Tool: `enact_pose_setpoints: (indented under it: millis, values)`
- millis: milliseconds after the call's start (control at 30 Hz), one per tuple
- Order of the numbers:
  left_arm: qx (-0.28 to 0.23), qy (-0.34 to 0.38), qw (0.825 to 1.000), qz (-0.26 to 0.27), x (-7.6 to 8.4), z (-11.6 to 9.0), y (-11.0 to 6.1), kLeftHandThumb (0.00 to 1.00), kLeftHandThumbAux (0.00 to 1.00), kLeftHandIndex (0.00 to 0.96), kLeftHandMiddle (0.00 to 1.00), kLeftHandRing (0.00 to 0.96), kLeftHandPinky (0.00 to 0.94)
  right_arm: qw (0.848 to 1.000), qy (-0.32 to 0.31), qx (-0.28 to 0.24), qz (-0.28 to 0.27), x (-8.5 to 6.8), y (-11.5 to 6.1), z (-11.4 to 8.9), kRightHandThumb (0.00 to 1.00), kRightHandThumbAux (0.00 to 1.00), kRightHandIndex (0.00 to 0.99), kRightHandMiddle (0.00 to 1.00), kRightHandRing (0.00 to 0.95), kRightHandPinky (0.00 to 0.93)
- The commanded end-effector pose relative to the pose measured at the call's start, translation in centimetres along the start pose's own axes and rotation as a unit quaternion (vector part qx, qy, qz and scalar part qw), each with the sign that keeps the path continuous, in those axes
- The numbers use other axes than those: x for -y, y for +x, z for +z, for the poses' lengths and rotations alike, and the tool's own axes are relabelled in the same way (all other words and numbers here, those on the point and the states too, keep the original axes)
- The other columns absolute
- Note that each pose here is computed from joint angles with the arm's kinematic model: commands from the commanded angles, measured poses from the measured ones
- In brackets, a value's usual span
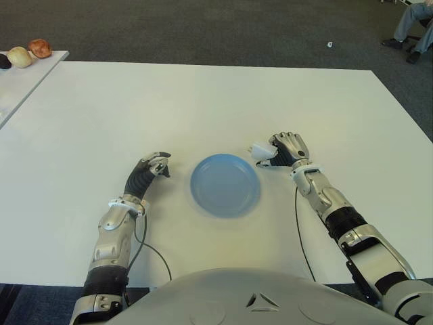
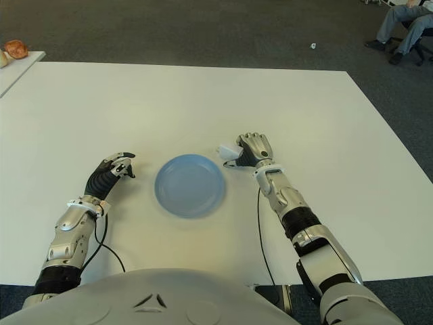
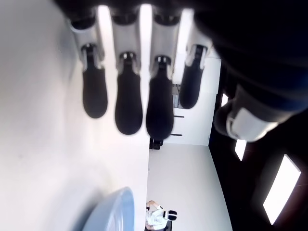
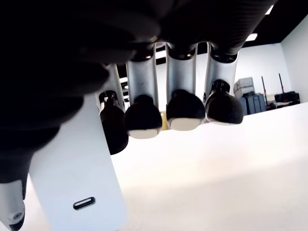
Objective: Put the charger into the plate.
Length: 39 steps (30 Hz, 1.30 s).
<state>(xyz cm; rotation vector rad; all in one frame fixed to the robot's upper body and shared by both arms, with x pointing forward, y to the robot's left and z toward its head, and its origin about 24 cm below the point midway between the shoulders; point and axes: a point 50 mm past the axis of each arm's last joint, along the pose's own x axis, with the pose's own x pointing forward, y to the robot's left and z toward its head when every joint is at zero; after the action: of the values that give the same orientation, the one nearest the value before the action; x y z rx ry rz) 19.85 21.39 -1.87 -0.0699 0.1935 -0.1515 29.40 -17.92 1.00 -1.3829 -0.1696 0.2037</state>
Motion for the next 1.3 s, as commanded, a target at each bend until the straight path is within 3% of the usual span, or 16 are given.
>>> enact_pose_setpoints:
  millis: [33, 500, 767, 1167, 1300]
  values:
    - [-0.023, -0.015, 1.000, -0.001, -0.1, -0.9, -0.5, 0.179, 0.573, 0.359, 0.663, 0.644, 0.525, 1.000, 0.017, -0.006, -0.016, -0.2, -0.2, 0.0, 1.000, 0.670, 0.891, 0.913, 0.885, 0.838]
    - [-0.020, -0.012, 1.000, -0.001, -0.2, -0.9, -0.5, 0.186, 0.576, 0.354, 0.673, 0.660, 0.540, 0.997, 0.041, -0.013, -0.061, 0.1, -0.4, 0.0, 1.000, 0.673, 0.881, 0.919, 0.899, 0.887]
    - [-0.019, -0.016, 1.000, -0.008, -0.2, -1.0, -0.5, 0.190, 0.564, 0.353, 0.668, 0.655, 0.530, 0.994, 0.040, 0.002, -0.106, 2.0, -0.3, 0.2, 0.992, 0.671, 0.895, 0.927, 0.909, 0.902]
    - [-0.019, -0.015, 1.000, -0.011, -0.3, -1.3, -0.5, 0.181, 0.553, 0.353, 0.661, 0.644, 0.505, 0.986, 0.046, 0.031, -0.158, 5.5, 0.2, 2.2, 0.999, 0.660, 0.879, 0.929, 0.912, 0.893]
    - [-0.018, -0.016, 1.000, -0.008, -0.2, -1.3, -0.5, 0.183, 0.555, 0.353, 0.661, 0.645, 0.505, 0.985, 0.052, 0.032, -0.163, 5.8, 0.1, 2.4, 1.000, 0.658, 0.876, 0.927, 0.909, 0.880]
